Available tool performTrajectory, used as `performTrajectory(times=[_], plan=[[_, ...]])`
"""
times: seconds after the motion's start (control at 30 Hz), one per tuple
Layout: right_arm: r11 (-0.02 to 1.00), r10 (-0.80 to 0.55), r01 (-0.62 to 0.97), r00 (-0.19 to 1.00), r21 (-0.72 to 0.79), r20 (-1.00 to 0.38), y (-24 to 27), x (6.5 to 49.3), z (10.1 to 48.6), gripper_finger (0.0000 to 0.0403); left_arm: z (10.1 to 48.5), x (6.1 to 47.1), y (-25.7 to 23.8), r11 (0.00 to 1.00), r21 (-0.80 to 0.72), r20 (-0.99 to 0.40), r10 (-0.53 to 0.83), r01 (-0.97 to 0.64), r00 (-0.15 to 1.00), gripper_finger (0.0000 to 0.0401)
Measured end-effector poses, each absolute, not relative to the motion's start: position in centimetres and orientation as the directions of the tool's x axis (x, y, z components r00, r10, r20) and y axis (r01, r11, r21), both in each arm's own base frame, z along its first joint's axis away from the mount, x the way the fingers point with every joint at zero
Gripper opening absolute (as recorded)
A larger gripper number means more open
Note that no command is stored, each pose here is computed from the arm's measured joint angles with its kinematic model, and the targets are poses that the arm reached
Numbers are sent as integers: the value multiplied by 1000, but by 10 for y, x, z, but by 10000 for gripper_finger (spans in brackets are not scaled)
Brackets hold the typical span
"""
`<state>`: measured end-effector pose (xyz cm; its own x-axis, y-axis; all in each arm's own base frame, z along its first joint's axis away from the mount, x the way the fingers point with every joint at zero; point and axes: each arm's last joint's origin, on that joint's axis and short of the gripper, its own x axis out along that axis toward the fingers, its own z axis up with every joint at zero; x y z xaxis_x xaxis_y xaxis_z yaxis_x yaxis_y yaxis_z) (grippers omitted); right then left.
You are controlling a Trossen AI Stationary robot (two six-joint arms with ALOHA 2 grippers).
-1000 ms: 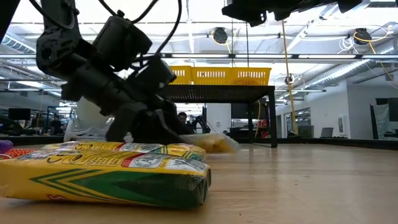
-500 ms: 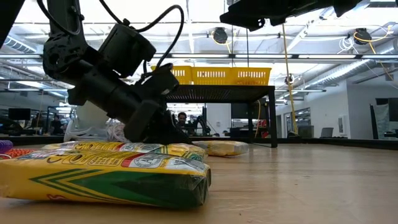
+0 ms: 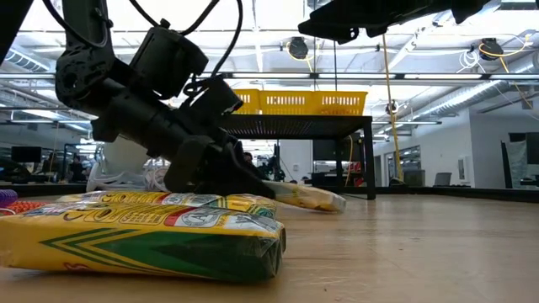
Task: Pick & Place Office Desk Supplies
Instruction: Put the crayons box into the middle yellow bin on the shelf
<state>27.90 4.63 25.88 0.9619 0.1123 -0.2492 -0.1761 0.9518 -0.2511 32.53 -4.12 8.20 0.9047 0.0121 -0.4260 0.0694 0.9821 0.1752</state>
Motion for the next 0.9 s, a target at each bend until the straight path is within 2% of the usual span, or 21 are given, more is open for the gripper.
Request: performTrajectory(times=[0.23,0.33,0.53,0.73,0.9], plan=[[952,112,-176,962,-251,-249,46,279,259,215,86,332,-42,985,144,-423,-28,98,906,209],[952,112,-176,962,-251,-249,46,279,259,215,85,333,-42,985,137,-441,-33,104,897,196],[960,111,-175,955,-220,-275,46,278,256,215,83,331,-42,985,138,-468,-31,108,883,133],[981,106,-157,922,-111,-371,46,275,247,215,90,332,-42,985,133,-447,-36,106,894,75],[983,99,-159,882,-94,-462,45,271,238,215,107,333,-44,983,93,-387,-110,157,916,43]])
